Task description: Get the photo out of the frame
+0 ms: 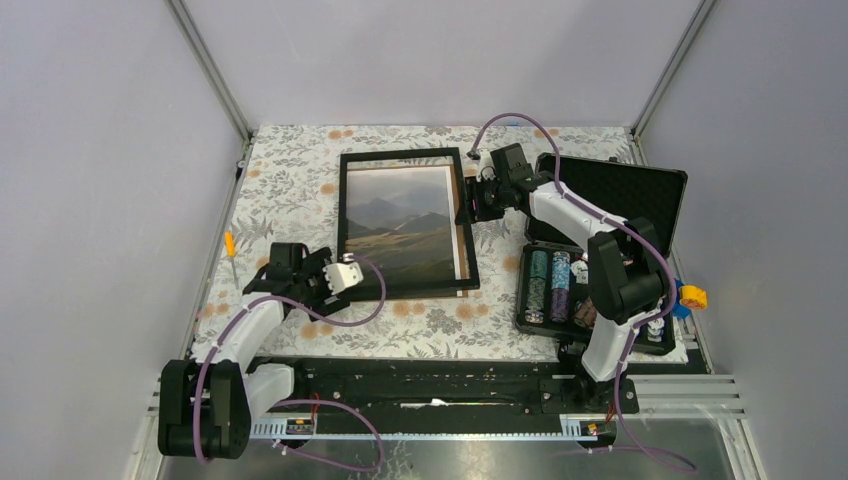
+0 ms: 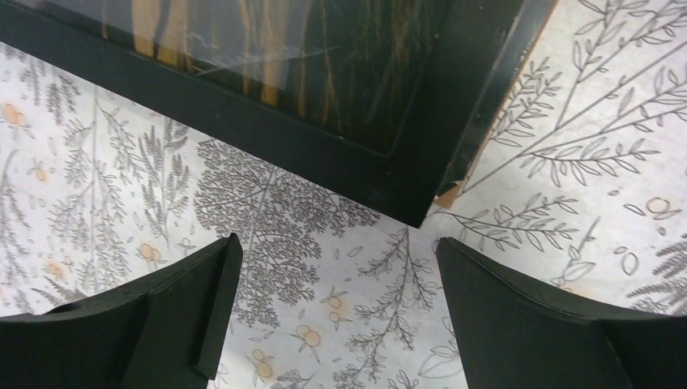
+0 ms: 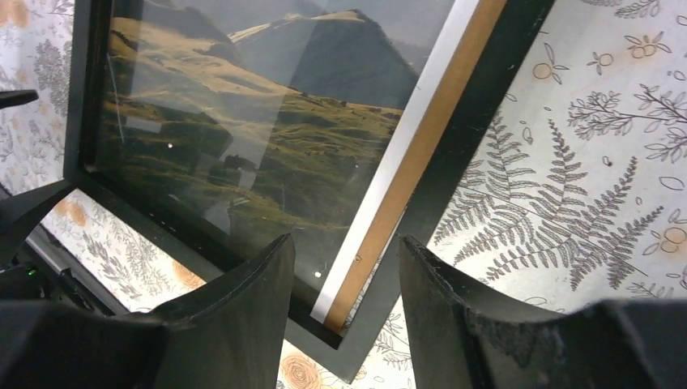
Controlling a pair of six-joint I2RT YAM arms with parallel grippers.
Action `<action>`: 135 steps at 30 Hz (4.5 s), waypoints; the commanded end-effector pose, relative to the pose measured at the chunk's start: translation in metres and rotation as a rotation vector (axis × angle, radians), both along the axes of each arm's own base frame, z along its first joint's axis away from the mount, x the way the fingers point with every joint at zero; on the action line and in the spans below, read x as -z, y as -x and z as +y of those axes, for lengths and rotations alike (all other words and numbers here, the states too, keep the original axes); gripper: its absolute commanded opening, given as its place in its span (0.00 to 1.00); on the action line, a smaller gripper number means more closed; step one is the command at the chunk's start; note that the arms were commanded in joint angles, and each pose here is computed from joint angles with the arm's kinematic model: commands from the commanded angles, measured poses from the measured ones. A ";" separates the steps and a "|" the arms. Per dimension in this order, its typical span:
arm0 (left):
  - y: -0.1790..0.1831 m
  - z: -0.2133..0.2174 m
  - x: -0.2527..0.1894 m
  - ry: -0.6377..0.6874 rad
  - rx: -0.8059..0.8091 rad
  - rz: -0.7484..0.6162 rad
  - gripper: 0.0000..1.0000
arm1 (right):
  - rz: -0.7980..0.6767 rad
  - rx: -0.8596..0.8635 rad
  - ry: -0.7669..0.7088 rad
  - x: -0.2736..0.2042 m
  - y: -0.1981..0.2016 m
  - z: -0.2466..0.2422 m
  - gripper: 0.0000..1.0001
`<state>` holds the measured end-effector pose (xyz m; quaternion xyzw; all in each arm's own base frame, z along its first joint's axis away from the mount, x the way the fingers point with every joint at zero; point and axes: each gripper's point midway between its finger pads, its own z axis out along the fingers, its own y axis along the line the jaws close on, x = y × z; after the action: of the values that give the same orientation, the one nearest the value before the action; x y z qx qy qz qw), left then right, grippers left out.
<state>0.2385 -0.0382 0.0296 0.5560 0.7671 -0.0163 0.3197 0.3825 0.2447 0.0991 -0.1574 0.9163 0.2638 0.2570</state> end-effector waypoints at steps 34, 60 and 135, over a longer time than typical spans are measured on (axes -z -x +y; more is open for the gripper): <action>-0.074 -0.012 -0.043 0.113 -0.099 -0.224 0.86 | 0.031 -0.155 0.020 -0.007 0.025 -0.003 0.98; -0.059 -0.059 -0.056 0.151 0.088 -0.121 0.96 | 0.119 -0.345 -0.164 -0.025 0.070 0.028 0.99; -0.080 -0.134 -0.022 0.029 0.247 -0.173 0.99 | 0.200 -0.452 -0.233 -0.017 0.114 0.048 0.98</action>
<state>0.3130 -0.1633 0.0463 0.6324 0.6753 -0.0130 0.3793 0.2655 0.2934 0.0990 -0.2879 0.8509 0.4299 0.0914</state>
